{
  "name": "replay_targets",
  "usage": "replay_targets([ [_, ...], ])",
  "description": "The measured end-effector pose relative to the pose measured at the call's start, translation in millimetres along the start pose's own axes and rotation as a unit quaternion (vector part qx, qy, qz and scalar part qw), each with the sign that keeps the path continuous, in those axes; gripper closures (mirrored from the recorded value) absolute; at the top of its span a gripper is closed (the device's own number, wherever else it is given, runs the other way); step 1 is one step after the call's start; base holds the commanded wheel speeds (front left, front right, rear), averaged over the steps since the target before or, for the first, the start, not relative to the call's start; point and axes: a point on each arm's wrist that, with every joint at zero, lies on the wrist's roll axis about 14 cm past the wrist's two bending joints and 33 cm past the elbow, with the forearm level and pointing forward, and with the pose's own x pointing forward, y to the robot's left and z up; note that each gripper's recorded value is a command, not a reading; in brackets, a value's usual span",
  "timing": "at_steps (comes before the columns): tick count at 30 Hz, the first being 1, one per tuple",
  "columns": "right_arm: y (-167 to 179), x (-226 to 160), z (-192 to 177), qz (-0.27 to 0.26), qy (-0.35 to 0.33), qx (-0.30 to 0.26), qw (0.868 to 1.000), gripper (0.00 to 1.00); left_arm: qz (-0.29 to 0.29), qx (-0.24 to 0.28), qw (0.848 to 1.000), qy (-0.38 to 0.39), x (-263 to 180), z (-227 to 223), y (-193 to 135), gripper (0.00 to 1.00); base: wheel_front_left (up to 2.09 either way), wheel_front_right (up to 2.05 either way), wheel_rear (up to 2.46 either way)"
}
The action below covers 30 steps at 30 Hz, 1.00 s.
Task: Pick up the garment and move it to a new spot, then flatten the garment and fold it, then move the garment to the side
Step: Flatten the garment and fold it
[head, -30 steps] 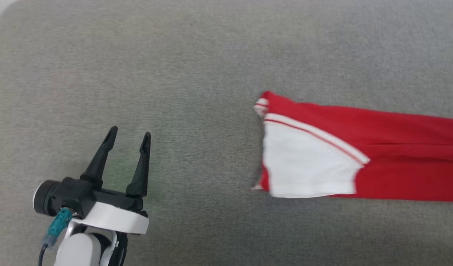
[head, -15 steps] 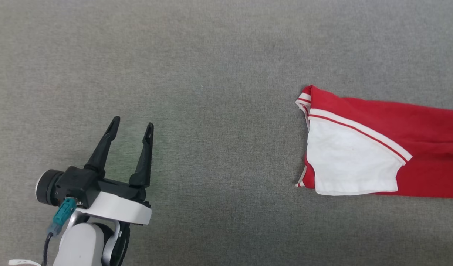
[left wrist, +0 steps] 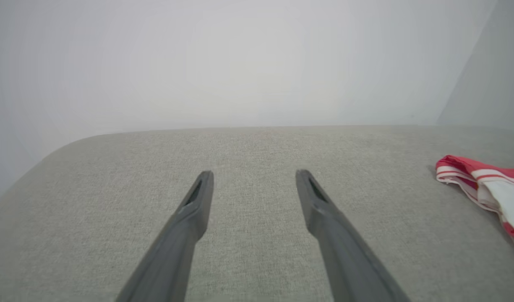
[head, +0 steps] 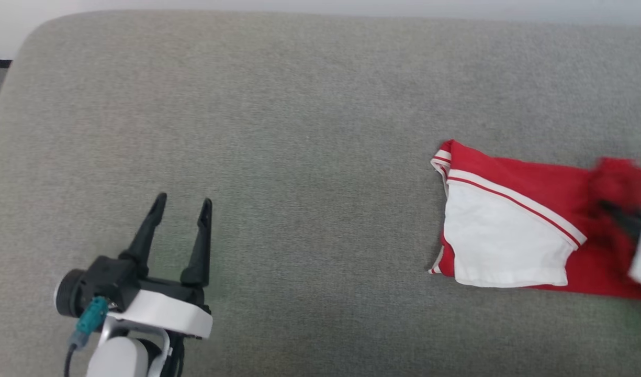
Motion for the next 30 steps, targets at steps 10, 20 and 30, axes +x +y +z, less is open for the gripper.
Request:
replay_targets([
  [10, 111, 23, 0, 0.128, 0.012, -0.058, 0.99, 1.0, 0.017, 0.003, 1.0, -0.007, -17, 8, 8, 0.0, 0.0, 0.0, 0.0],
  [20, 138, 52, -20, 0.155, 0.047, -0.062, 0.985, 1.0, 0.02, 0.004, 1.0, 0.009, -21, -1, 10, 0.0, 0.0, 0.0, 0.0],
  [30, 141, 57, -17, 0.157, 0.023, -0.054, 0.986, 0.0, 0.016, 0.0, 1.0, 0.016, -17, -6, 9, 0.0, 0.0, 0.0, 0.0],
])
